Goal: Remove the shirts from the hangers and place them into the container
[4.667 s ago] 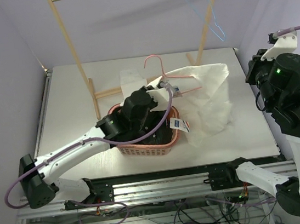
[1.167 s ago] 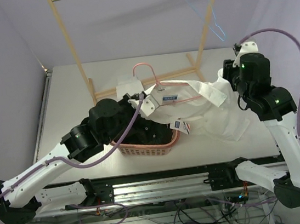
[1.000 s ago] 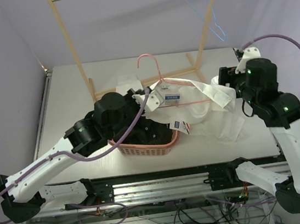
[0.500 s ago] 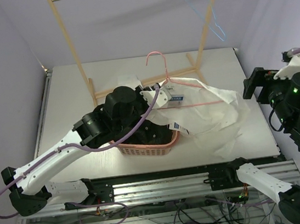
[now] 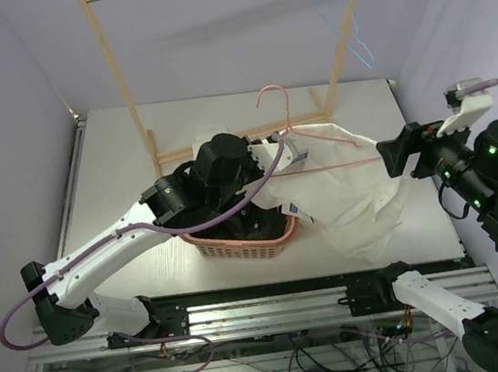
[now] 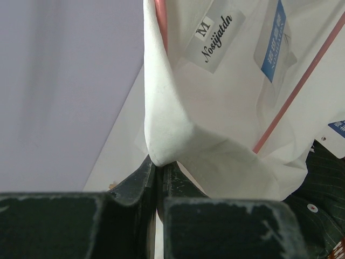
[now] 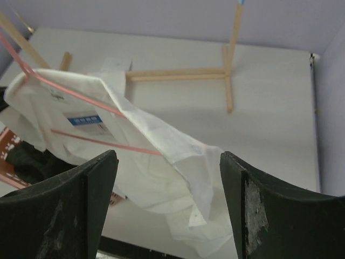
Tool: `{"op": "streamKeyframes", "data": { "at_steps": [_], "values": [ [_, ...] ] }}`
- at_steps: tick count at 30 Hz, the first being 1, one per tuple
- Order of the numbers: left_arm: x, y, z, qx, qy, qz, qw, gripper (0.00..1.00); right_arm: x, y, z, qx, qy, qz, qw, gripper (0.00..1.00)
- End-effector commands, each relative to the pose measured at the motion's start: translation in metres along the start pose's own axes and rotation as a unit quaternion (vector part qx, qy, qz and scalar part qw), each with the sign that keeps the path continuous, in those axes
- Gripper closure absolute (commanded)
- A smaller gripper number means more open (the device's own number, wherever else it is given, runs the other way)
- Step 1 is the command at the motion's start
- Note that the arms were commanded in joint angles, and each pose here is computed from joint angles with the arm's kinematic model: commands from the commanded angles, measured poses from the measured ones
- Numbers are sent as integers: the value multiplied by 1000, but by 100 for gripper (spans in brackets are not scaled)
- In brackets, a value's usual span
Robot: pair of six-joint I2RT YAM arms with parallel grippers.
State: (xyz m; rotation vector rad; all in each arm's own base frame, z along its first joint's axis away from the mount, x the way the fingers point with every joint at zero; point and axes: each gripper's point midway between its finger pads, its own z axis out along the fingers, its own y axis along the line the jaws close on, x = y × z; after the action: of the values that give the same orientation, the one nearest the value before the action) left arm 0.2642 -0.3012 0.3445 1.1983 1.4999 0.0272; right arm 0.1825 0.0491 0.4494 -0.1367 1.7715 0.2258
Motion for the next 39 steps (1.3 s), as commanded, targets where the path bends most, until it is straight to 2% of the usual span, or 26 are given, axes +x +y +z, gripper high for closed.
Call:
{"op": "streamKeyframes", "data": {
  "at_steps": [1,9,11,12,13,15,16,21,26,30,34,35,36,37,39],
  "values": [
    [-25,21,-14,-25,-39,-30,998,93,30,2,10,-6,54,-9,999,23],
    [-26,23,-18,-27,-44,-32,998,93,49,0,14,-4,79,-14,997,29],
    [-27,24,-19,-26,-47,-33,998,93,54,0,17,-4,86,-16,996,36],
    [-28,24,-20,-25,-47,-34,998,93,56,0,19,-5,89,-16,996,44],
    [-28,24,-20,-24,-47,-35,998,93,58,0,20,-4,92,-16,996,57],
    [-28,23,-20,-23,-48,-35,998,93,60,-6,23,13,97,-15,995,91],
    [-27,23,-21,-23,-48,-36,998,93,60,-10,24,25,95,-13,995,100],
    [-22,22,-24,-22,-47,-35,998,93,43,-37,18,110,67,-5,992,100],
    [-17,17,-26,-18,-50,-35,998,93,8,-62,13,183,11,-5,983,100],
    [-13,12,-27,-9,-48,-30,998,93,-12,-62,23,188,-9,-8,982,100],
    [-15,11,-30,-4,-64,-28,998,93,-19,-48,43,152,-6,-14,988,100],
    [-16,12,-30,-6,-66,-27,997,93,-20,-44,47,141,-2,-14,990,90],
    [-17,13,-30,-8,-67,-25,997,93,-21,-35,49,117,0,-14,993,75],
    [-17,13,-29,-9,-67,-21,997,93,-24,-24,48,84,-3,-14,996,66],
    [-21,14,-26,-11,-72,-11,997,93,-33,-6,38,32,-16,-14,999,56]
  ]
}}
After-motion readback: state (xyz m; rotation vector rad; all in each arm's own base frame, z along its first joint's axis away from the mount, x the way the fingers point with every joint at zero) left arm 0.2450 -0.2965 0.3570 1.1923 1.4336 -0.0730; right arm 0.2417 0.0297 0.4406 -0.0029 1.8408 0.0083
